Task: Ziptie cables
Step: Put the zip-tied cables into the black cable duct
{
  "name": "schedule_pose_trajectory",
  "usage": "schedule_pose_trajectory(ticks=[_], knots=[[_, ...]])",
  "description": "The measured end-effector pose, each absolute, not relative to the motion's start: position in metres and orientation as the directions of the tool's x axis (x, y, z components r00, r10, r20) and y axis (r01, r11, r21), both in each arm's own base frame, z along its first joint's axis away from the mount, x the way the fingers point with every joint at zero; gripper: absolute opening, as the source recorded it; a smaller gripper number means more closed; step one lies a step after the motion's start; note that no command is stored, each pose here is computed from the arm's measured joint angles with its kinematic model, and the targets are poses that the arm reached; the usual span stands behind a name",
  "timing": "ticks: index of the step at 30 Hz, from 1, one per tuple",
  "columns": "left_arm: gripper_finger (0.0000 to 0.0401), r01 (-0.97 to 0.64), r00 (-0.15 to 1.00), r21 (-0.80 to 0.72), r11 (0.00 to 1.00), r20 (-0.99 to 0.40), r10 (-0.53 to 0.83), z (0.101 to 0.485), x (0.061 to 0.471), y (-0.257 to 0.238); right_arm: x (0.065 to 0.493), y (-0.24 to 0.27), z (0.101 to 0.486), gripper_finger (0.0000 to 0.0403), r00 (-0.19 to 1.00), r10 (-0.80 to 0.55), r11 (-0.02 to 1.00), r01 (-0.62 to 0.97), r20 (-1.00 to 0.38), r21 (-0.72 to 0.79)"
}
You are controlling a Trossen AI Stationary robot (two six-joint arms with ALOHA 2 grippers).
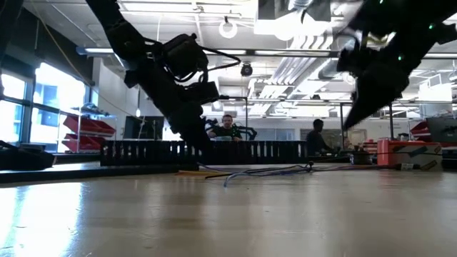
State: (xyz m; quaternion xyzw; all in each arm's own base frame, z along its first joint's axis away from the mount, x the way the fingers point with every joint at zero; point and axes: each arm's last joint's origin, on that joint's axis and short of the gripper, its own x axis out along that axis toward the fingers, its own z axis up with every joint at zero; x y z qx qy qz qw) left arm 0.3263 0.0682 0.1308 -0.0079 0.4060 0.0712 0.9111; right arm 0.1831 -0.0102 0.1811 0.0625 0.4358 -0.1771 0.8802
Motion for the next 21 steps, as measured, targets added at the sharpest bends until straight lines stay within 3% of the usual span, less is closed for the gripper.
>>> schedule_pose_trajectory(ticks=[6,14,21], knots=[[0.0031,-0.112,0.672,0.058,0.992,-0.731,0.118,0.132,0.327,0.068,0.177,-0.024,0.162,0.0252,0.359,-0.277,0.873,0.482,-0.891,-0.077],[0.0109,-0.089,0.679,0.055,0.995,-0.728,0.101,0.132,0.328,0.068,0.178,-0.047,0.148,0.0252,0.209,-0.286,0.825,0.550,-0.935,-0.130],[0.0137,-0.048,0.721,0.059,0.997,-0.688,0.075,0.136,0.333,0.059,0.187,-0.071,0.154,0.0252,0.093,-0.268,0.778,0.608,-0.959,-0.158]])
